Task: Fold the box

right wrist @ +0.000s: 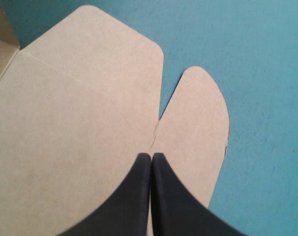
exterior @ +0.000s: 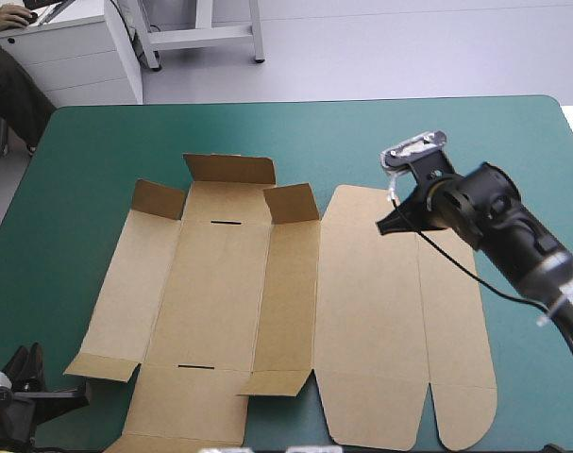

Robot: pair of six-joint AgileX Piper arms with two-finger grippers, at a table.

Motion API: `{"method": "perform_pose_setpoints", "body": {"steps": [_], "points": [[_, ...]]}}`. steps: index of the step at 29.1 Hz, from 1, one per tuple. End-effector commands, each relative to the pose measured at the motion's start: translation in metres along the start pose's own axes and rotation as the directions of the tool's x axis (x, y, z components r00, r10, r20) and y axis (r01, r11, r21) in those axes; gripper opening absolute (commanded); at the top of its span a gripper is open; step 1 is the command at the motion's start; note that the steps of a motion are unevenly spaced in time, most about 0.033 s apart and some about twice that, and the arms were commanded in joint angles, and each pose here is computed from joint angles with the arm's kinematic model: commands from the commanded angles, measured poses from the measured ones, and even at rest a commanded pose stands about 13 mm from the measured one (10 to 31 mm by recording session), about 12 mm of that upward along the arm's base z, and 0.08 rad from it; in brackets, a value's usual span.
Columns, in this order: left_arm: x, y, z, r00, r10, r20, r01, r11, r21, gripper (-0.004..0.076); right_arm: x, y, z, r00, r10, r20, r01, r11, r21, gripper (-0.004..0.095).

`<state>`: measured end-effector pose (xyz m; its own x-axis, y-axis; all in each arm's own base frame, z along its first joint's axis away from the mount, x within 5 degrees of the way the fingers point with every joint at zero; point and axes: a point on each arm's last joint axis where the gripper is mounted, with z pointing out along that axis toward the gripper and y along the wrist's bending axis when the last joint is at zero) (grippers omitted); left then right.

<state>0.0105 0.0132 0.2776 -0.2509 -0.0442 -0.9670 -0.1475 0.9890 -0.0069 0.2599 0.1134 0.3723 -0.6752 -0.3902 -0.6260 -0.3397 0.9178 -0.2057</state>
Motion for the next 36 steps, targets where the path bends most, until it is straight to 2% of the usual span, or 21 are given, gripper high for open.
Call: {"method": "perform_pose_setpoints", "body": {"steps": [1, 3, 6, 11, 18, 23, 29, 32, 36], "points": [[-0.013, 0.000, -0.007, 0.994, -0.005, 0.112, 0.003, 1.000, 0.019, 0.0302, 0.024, -0.009, -0.032, 0.990, 0.025, 0.142, -0.026, 1.000, 0.009, -0.0020], [-0.013, 0.000, -0.007, 0.994, -0.005, 0.112, 0.003, 1.000, 0.019, 0.0432, 0.040, -0.009, -0.038, 0.986, 0.022, 0.163, -0.023, 1.000, 0.004, -0.0020], [-0.013, 0.000, -0.007, 0.994, -0.005, 0.112, 0.003, 1.000, 0.019, 0.0536, 0.069, -0.010, -0.046, 0.984, 0.021, 0.179, -0.021, 1.000, 0.000, -0.0020], [-0.017, 0.001, -0.004, 0.992, 0.030, 0.127, -0.029, 1.000, -0.005, 0.0535, 0.107, -0.011, -0.059, 0.975, 0.027, 0.221, -0.026, 1.000, -0.006, -0.0020], [-0.052, -0.005, 0.012, 0.992, 0.061, 0.115, -0.062, 0.998, 0.008, 0.0535, 0.143, -0.014, -0.075, 0.963, 0.041, 0.267, -0.042, 0.999, -0.004, -0.0020], [-0.081, -0.011, 0.044, 0.993, 0.115, -0.027, -0.115, 0.993, 0.012, 0.0535, 0.154, -0.016, -0.080, 0.964, 0.046, 0.263, -0.048, 0.999, 0.003, -0.0020], [-0.108, -0.023, 0.089, 0.973, 0.108, -0.204, -0.097, 0.993, 0.064, 0.0510, 0.162, -0.015, -0.074, 0.972, 0.048, 0.232, -0.051, 0.999, 0.006, -0.0020], [-0.106, -0.028, 0.118, 0.925, 0.109, -0.364, -0.090, 0.994, 0.068, 0.0506, 0.163, -0.014, -0.072, 0.972, 0.062, 0.225, -0.063, 0.998, 0.000, -0.0020], [-0.091, -0.028, 0.159, 0.856, 0.106, -0.506, -0.093, 0.994, 0.050, 0.0507, 0.163, -0.014, -0.072, 0.971, 0.084, 0.225, -0.085, 0.996, -0.007, -0.0020]]}}
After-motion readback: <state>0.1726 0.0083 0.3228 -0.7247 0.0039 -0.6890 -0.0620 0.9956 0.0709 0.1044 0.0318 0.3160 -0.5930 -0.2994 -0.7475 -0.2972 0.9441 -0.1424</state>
